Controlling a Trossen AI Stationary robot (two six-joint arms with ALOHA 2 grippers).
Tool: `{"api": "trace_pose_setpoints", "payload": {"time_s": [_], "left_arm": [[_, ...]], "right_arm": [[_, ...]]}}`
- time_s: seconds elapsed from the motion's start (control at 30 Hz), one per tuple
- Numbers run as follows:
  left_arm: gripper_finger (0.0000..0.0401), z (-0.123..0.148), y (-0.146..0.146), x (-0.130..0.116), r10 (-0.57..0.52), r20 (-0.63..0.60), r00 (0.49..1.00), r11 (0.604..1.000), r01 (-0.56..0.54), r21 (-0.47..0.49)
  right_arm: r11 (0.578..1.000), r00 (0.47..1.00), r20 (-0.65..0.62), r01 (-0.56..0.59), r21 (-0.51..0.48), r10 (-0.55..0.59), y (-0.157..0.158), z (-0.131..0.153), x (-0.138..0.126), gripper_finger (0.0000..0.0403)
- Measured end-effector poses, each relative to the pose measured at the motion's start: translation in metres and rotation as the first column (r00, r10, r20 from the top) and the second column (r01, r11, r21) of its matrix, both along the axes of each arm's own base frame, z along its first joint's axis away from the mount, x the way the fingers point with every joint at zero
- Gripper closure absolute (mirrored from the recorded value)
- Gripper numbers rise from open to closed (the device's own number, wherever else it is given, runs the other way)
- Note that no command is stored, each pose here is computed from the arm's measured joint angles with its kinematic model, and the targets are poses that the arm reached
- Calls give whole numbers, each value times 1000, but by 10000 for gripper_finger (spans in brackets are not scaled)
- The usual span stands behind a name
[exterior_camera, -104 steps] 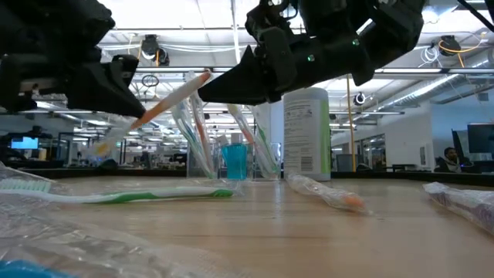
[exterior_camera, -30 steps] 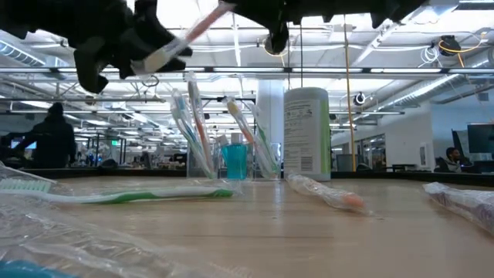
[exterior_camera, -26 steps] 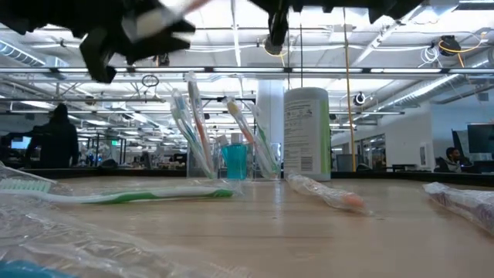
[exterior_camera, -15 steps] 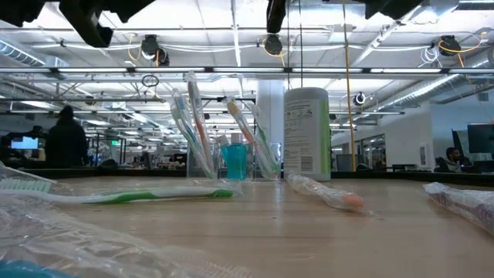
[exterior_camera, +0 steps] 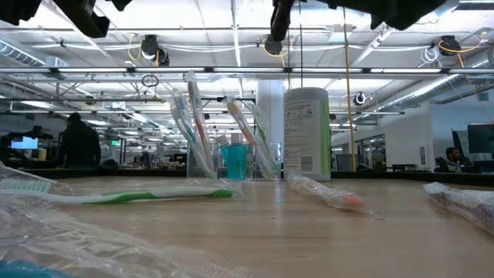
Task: Pick & Place toothbrushing station
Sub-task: Put the orange toothbrush into the transparent organizer
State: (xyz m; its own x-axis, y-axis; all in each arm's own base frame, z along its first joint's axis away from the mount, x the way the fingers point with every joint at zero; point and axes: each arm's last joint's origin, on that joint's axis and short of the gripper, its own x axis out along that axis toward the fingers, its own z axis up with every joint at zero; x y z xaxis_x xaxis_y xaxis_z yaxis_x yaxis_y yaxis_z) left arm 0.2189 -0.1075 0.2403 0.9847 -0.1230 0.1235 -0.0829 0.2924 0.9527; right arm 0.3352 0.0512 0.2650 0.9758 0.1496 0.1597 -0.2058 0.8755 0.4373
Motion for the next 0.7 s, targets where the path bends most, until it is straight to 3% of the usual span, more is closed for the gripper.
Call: {"api": "trace_pose_setpoints", "payload": {"time_s": [0.3,0.53,0.7], "left_arm": [[245,1,-4,-1,-175,33,984,981,171,94],[283,1,5,4,-132,18,991,991,132,17],[268,5,0,2,-119,32,992,993,119,17]], "right_arm": [[996,997,10,78,39,-78,-7,-19,-11,379],[1000,990,140,-23,18,20,-4,-8,-15,379],[997,994,100,-50,55,45,-6,-11,-14,381]]}}
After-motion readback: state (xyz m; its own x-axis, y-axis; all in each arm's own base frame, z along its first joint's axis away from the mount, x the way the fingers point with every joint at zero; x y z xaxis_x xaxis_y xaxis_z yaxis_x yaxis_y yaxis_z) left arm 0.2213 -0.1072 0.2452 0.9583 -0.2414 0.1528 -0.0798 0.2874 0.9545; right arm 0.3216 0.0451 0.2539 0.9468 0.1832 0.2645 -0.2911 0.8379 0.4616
